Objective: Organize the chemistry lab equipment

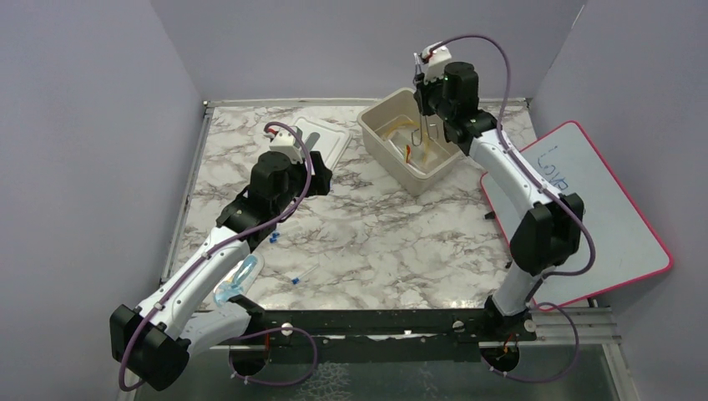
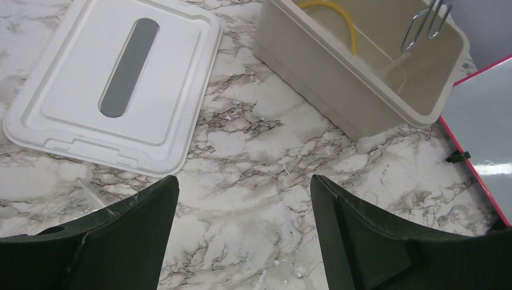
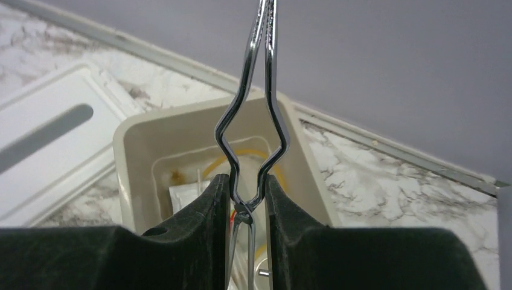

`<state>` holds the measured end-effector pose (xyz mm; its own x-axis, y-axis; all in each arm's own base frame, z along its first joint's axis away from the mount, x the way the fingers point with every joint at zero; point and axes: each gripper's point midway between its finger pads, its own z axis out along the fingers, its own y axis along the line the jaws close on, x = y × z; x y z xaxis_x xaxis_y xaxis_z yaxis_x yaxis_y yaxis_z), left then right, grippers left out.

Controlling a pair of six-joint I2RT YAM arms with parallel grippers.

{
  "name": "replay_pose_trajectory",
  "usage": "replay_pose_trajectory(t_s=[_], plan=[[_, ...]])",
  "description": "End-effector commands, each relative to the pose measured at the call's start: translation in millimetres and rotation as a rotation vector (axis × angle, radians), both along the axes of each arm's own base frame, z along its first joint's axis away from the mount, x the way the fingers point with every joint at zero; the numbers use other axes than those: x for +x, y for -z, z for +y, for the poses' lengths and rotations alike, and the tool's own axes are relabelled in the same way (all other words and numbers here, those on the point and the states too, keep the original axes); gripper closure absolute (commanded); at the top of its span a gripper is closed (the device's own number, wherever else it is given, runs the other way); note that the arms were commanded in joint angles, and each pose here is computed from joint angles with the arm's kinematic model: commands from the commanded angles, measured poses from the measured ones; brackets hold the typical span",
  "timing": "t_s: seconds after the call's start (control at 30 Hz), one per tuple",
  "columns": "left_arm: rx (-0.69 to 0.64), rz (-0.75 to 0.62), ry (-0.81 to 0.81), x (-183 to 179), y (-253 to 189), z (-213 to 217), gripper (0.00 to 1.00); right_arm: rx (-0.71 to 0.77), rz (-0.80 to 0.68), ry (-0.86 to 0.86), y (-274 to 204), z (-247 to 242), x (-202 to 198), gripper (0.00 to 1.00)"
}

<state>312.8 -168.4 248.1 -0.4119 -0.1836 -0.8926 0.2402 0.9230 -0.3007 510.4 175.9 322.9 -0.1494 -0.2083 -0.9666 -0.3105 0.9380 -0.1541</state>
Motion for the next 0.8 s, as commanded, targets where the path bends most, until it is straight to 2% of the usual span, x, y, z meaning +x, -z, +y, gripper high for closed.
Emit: replay_pose_trajectory(t_s=[0.0, 0.27, 0.47, 0.77], plan=[[-0.007, -0.017, -0.026, 4, -3, 4, 0.17, -0.067, 0.070, -0.250, 29, 28, 6, 0.92], [0.001, -0.016, -0.033, 5, -2, 6, 0.17, -0.089, 0.275, -0.415, 107, 45, -1, 0.93], [0.003, -0.014, -0.033, 6, -2, 5, 0.17, -0.088, 0.411, -0.474, 156, 51, -14, 0.93], [0.009, -0.010, -0.030, 6, 0, 5, 0.16, -0.079, 0.495, -0.499, 198, 55, -17, 0.92]])
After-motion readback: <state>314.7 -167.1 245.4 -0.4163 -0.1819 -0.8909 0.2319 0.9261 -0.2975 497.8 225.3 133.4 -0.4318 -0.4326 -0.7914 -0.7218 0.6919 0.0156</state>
